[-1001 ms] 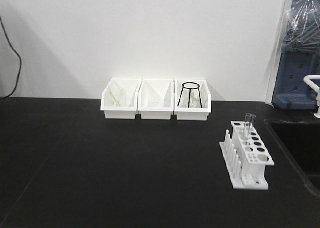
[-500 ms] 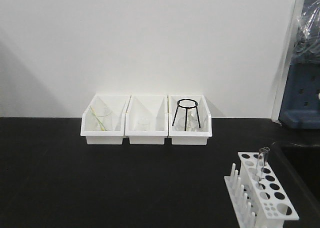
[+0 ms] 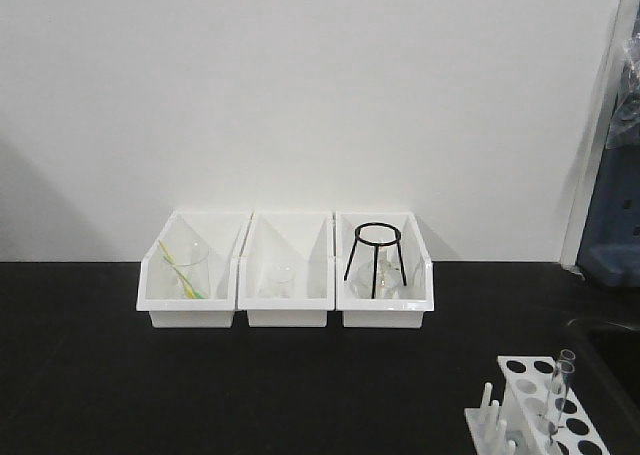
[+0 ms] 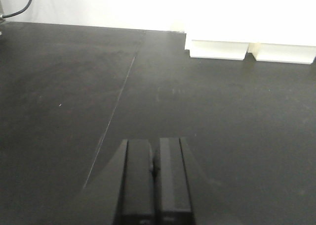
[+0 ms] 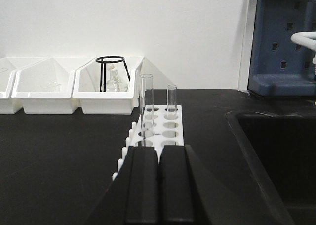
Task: Flip and reinsert test tube from rack
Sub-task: 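Drive the base toward the white test tube rack on the counter, then move the right gripper down around the taller clear test tube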
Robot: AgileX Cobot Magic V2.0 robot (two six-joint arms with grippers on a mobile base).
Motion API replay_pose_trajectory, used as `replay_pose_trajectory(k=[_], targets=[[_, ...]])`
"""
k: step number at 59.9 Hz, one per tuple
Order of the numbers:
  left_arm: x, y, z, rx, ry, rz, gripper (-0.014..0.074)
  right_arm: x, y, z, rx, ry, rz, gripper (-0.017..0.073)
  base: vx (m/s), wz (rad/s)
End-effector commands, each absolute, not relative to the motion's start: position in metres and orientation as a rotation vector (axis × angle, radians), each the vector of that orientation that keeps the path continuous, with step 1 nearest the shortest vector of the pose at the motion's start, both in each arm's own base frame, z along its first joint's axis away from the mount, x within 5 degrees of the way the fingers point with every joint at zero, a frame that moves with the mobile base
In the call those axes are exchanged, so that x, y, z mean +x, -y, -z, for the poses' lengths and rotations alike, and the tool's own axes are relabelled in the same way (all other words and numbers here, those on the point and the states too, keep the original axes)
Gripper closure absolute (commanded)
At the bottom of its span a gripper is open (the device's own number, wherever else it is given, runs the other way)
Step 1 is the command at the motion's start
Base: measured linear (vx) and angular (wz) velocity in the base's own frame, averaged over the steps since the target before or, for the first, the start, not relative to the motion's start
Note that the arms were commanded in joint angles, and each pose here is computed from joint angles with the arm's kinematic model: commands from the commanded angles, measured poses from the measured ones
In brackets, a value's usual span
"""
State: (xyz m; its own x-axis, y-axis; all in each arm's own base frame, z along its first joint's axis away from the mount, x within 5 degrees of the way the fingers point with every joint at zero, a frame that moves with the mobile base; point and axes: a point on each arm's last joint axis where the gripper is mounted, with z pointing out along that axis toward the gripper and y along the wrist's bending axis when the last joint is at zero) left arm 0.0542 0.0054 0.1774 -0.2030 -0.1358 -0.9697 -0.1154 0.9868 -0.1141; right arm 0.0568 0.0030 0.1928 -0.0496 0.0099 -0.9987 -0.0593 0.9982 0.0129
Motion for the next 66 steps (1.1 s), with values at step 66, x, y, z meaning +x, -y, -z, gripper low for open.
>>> replay_pose_trajectory(k=[66], targets=[[0.0549,-0.0047,-0.1856,-0.17,-1.682,0.032,0.06,0.0558,-0.004,-0.2042,-0.049,-1.487,-0.062,0.0568,0.04,-0.01]])
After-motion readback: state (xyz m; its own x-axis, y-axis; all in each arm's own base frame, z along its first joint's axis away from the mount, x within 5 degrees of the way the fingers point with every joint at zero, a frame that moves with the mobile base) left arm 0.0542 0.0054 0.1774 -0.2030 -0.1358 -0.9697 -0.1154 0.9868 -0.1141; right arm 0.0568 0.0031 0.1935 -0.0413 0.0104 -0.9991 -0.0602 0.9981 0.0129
